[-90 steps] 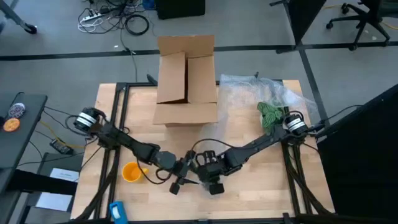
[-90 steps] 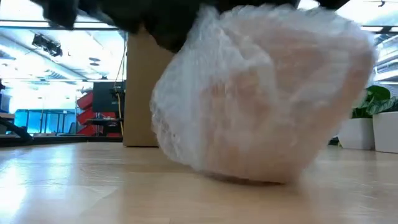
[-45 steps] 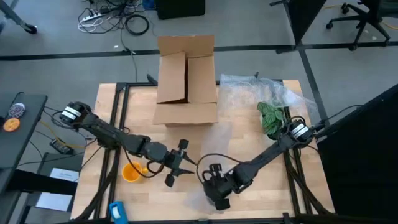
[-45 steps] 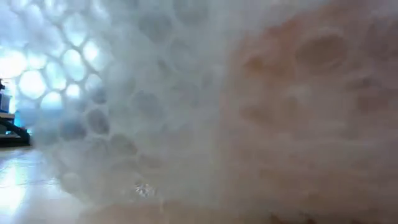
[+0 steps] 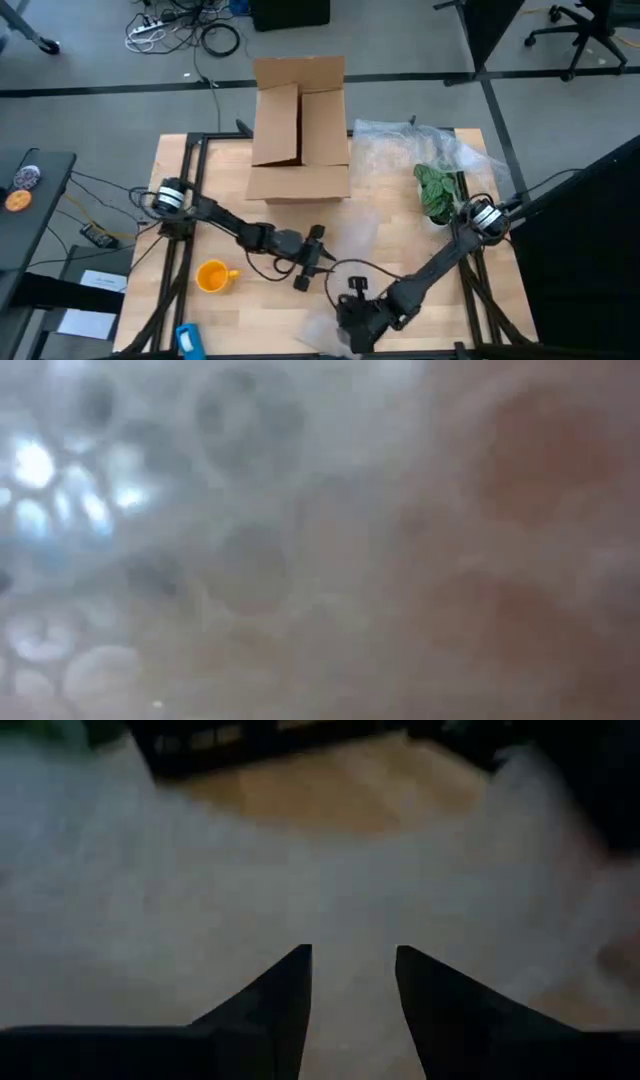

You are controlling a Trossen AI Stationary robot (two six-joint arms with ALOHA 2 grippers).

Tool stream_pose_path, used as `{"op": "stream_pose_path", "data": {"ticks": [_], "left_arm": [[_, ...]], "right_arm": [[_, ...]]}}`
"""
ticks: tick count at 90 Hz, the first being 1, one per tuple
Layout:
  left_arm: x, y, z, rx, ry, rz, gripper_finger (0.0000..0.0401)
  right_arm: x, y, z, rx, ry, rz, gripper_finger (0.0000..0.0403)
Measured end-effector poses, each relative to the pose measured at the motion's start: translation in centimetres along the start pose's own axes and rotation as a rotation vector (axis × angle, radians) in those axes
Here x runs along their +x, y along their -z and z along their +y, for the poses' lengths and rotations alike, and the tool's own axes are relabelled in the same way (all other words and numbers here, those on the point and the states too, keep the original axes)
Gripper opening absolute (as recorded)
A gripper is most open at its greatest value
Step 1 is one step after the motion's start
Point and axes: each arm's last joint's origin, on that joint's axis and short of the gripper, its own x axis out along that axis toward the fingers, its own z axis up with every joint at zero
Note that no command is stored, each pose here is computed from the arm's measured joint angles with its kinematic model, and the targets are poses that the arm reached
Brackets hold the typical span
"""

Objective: Wrap mug
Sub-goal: Wrap the orange cup with the bubble wrap

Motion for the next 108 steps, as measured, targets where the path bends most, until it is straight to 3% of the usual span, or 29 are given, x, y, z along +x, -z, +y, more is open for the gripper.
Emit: {"op": "stream_pose_path", "data": {"ticks": [14, 28, 39, 50, 63, 76, 95, 108], "left_arm": [[-0.3, -0.4, 0.0, -0.023, 0.0, 0.006, 0.0133], [-2.4, -2.4, 0.2, -0.021, -0.011, 0.064, 0.0133], [-4.7, -3.4, 0.5, -0.009, -0.099, 0.172, 0.0133], [-6.3, -4.1, 0.6, 0.007, -0.181, 0.231, 0.0133], [-6.4, -4.0, 0.6, 0.009, -0.191, 0.238, 0.0133], [-5.5, -3.6, 0.5, 0.006, -0.183, 0.218, 0.0133], [-2.4, -1.8, 0.1, -0.014, -0.03, 0.116, 0.0133], [-0.8, -0.3, 0.6, -0.014, -0.041, 0.07, 0.0133]], "right_arm": [[-3.9, 0.5, 0.9, 0.027, 0.108, -0.106, 0.0027], [-7.5, 1.5, -0.5, 0.081, 0.266, -0.102, 0.0027], [-10.3, 2.2, -1.8, 0.124, 0.359, -0.14, 0.0027], [-11.4, 3.8, -3.1, 0.177, 0.37, -0.211, 0.0026], [-12.0, 6.5, -5.4, 0.302, 0.275, -0.295, 0.0026], [-12.5, 8.1, -7.7, 0.378, 0.096, -0.431, 0.0026], [-13.9, 9.3, -10.9, 0.307, -0.118, -0.675, 0.0026], [-13.5, 11.1, -12.3, 0.243, -0.291, -0.823, 0.0026]]}}
